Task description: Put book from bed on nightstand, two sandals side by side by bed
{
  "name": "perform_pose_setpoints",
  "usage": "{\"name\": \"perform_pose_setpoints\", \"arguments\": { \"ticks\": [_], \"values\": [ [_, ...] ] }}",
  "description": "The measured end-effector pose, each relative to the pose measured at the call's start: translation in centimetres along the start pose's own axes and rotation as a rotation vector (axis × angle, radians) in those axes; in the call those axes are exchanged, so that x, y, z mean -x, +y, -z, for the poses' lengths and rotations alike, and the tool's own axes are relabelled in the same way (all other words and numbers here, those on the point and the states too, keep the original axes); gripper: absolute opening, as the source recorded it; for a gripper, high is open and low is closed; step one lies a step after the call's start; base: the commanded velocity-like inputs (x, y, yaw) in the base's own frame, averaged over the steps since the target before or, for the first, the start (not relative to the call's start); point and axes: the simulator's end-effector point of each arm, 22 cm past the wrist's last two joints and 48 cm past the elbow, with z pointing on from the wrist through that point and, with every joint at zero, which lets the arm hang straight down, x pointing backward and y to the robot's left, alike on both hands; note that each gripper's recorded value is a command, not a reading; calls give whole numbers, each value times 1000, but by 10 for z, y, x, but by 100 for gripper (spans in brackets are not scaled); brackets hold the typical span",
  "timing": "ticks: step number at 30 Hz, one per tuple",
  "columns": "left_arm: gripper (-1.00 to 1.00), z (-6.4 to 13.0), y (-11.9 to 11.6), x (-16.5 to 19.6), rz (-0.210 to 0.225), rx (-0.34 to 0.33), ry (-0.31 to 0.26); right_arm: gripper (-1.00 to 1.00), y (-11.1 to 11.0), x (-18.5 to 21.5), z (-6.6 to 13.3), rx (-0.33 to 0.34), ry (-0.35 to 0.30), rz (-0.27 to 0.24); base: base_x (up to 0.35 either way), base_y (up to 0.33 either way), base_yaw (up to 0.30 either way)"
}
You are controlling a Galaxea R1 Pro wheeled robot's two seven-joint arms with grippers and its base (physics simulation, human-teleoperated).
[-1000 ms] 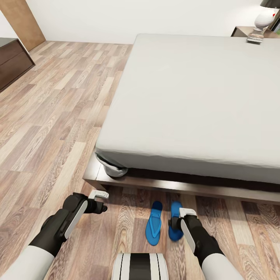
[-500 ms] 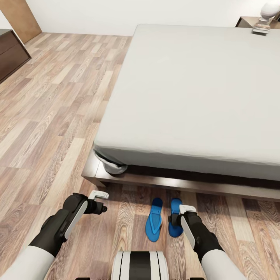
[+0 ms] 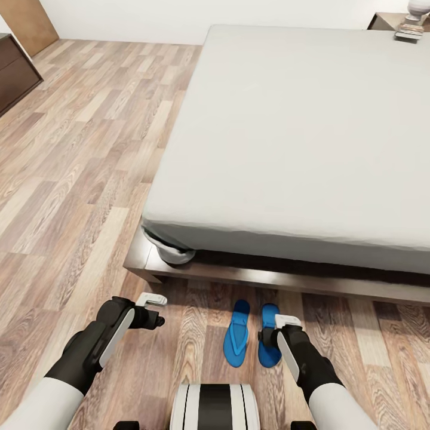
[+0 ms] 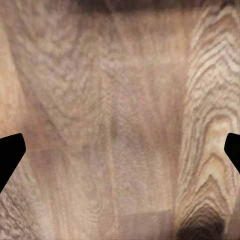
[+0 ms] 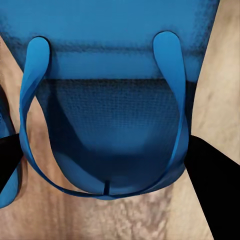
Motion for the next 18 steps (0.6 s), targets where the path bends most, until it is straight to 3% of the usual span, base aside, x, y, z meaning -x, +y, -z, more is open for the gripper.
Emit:
{"name": "perform_pose_setpoints", "arguments": {
  "ticks": [18],
  "values": [
    [100, -11, -2, -7, 3, -9, 21, -100, 1, 5, -7, -1, 3, 3, 0, 0, 0]
  ]
}}
